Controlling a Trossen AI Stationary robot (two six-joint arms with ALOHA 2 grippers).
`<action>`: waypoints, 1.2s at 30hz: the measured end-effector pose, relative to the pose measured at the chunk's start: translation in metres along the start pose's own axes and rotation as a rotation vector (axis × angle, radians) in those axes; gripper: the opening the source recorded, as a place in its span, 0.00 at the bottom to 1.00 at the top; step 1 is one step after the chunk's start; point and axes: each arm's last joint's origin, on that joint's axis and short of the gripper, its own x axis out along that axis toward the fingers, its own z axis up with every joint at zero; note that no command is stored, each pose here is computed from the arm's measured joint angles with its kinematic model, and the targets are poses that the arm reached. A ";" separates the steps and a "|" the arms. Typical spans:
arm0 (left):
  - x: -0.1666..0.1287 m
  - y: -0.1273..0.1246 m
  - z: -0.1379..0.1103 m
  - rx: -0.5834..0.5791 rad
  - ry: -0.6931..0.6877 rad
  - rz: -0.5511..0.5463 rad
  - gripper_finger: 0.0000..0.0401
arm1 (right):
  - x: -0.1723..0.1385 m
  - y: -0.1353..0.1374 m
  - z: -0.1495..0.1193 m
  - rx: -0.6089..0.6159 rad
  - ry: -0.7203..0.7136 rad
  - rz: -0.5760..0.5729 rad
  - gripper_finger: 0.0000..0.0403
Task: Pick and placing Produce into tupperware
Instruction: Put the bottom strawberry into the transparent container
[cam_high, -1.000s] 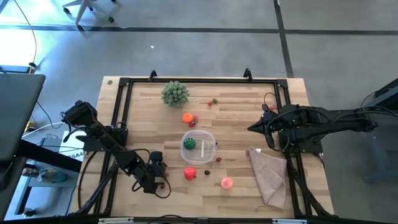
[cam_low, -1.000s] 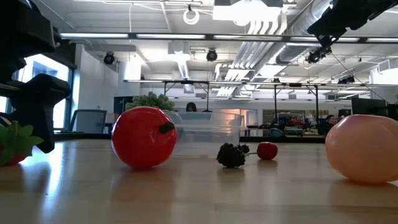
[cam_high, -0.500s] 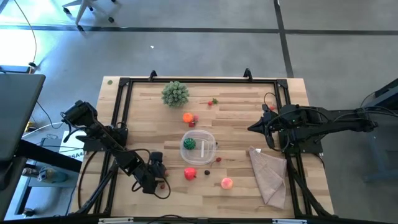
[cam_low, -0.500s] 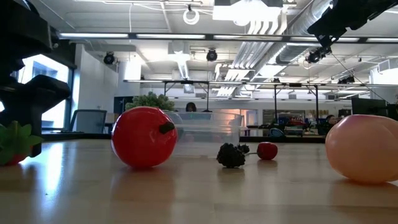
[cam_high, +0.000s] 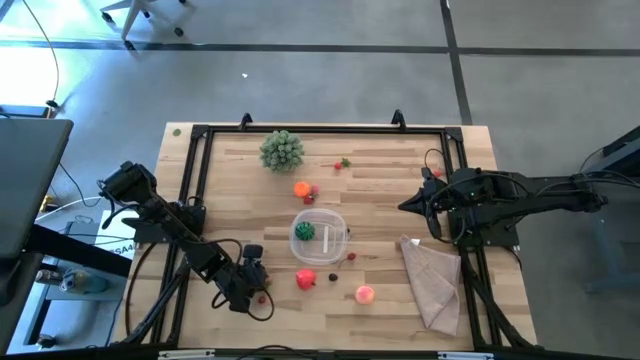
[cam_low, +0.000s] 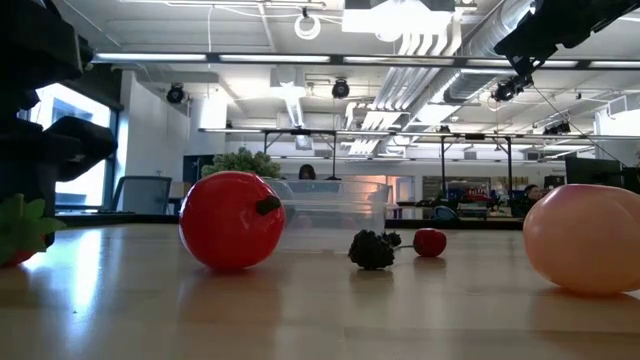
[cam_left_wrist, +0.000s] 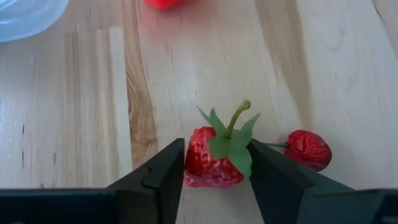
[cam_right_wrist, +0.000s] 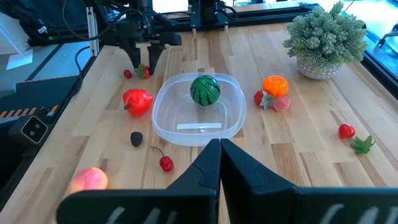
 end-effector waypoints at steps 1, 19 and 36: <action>0.000 0.000 0.000 0.000 -0.001 0.000 0.37 | 0.000 0.000 0.000 0.000 0.000 0.000 0.00; 0.000 0.000 0.000 -0.012 -0.002 -0.001 0.41 | 0.000 0.000 0.000 0.000 0.000 0.000 0.00; 0.000 0.001 0.002 -0.015 -0.034 0.031 0.34 | 0.000 0.000 0.000 0.000 0.000 0.000 0.00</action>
